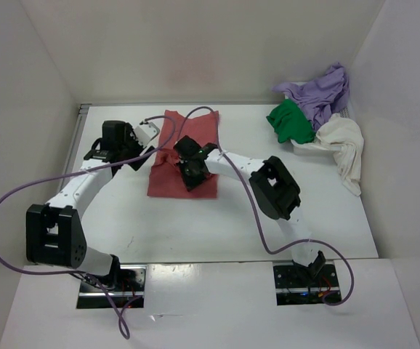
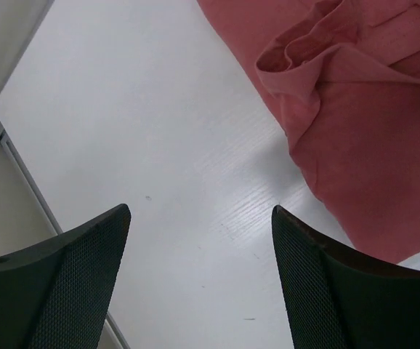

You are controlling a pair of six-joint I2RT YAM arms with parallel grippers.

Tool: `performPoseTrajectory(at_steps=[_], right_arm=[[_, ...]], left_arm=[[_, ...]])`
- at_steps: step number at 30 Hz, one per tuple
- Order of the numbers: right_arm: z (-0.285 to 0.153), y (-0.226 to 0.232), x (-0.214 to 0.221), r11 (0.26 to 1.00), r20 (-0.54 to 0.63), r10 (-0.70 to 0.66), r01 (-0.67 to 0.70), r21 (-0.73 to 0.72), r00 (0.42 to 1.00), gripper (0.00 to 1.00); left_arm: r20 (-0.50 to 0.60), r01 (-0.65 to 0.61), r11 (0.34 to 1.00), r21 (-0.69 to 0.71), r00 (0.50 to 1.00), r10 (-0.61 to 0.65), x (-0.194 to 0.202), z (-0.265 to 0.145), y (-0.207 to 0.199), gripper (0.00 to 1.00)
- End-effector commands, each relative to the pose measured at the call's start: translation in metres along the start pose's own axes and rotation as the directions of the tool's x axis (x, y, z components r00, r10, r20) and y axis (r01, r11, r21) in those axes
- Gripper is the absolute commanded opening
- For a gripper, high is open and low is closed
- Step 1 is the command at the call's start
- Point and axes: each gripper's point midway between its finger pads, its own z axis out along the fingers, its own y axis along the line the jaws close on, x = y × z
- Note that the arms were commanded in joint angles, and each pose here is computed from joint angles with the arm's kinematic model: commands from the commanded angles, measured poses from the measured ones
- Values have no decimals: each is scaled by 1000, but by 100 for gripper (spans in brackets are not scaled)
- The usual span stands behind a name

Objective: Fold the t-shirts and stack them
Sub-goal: Fold the folded rectangular tshirt in 1/3 of the way, then grab one side of the 2/3 rectangular tshirt with both arms

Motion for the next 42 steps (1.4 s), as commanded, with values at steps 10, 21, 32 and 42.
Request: performPoseTrajectory(at_steps=[10,21,32,42], right_arm=[[11,-26,-55,976,144,49,-78,204,988,0],[-21,-69,-162,914,361,18,-162,373,932,0],[-92,-96,-213,914,516,64,-258,313,854,4],[-105,-69,-91,979,244,121,-156,132,962,51]], left_arm=[[-43,93,995,31,995,-92,22,-6,-11,85],[-48,82,996,24,996,-81,22,-4,-8,85],[-57,-46,988,148,997,55,29,-1,-29,85],[46,-555,654,515,779,625,88,-21,-139,96]])
